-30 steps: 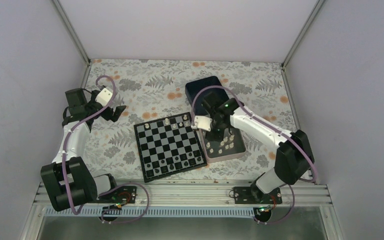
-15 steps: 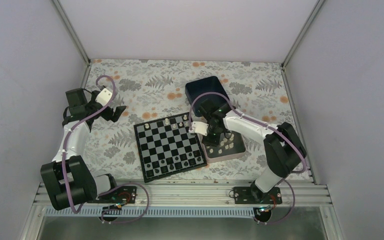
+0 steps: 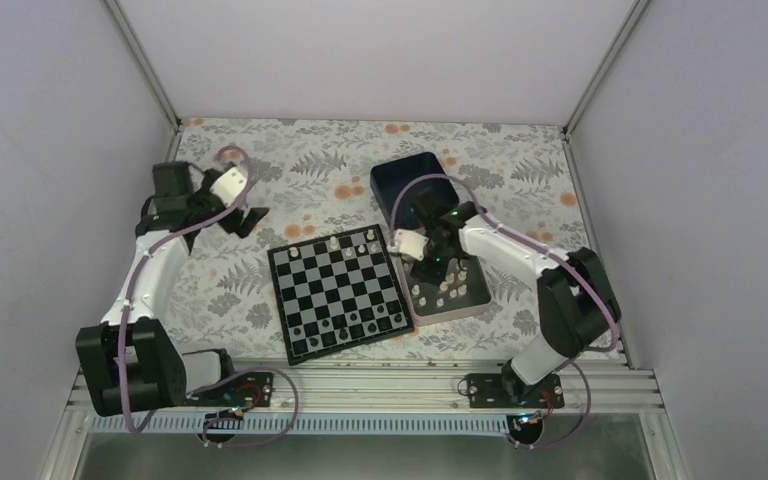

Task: Set up the chess pieces on the board
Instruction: Pick up the chess piece from the storage box.

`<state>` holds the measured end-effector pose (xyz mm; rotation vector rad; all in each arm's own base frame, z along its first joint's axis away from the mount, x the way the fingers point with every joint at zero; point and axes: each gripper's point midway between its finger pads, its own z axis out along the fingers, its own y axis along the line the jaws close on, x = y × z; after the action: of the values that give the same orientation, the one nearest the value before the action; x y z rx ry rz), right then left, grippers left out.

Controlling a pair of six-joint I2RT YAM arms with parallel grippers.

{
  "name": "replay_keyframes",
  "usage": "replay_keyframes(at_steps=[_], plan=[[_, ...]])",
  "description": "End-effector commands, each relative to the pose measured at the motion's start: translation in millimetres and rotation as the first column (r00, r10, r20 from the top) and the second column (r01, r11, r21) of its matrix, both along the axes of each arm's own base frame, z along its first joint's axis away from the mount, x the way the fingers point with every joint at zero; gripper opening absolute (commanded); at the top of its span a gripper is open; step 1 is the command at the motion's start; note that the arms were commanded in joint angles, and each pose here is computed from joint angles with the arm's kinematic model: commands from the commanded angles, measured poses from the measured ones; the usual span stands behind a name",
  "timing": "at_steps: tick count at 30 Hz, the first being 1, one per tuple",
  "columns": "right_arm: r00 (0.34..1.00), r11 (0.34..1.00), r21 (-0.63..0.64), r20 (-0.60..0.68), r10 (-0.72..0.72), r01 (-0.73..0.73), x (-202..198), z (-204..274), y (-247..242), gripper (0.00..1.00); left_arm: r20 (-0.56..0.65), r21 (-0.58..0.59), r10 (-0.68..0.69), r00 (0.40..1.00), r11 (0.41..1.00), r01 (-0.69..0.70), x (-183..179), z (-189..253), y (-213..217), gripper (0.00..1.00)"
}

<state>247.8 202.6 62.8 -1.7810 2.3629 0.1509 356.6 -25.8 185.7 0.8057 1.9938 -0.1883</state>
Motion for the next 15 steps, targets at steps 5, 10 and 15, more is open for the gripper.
replay_keyframes(at_steps=[5, 10, 15], plan=[[0.957, 0.961, 0.142, 0.136, -0.255, 0.236, 61, 51, -67, 0.60, 0.034, 0.148, -0.325, 0.945, 0.937, 0.317, 1, 92, -124, 1.00], [0.871, 0.881, 0.257, 0.196, -0.450, 0.397, 94, 78, -119, 0.66, -0.087, 0.297, -0.502, 0.861, 0.812, 0.503, -18, 69, -226, 1.00], [0.773, 0.794, 0.358, 0.239, -0.587, 0.491, 114, 99, -144, 0.74, -0.284, 0.315, -0.658, 0.698, 0.623, 0.716, -61, 25, -311, 1.00]])
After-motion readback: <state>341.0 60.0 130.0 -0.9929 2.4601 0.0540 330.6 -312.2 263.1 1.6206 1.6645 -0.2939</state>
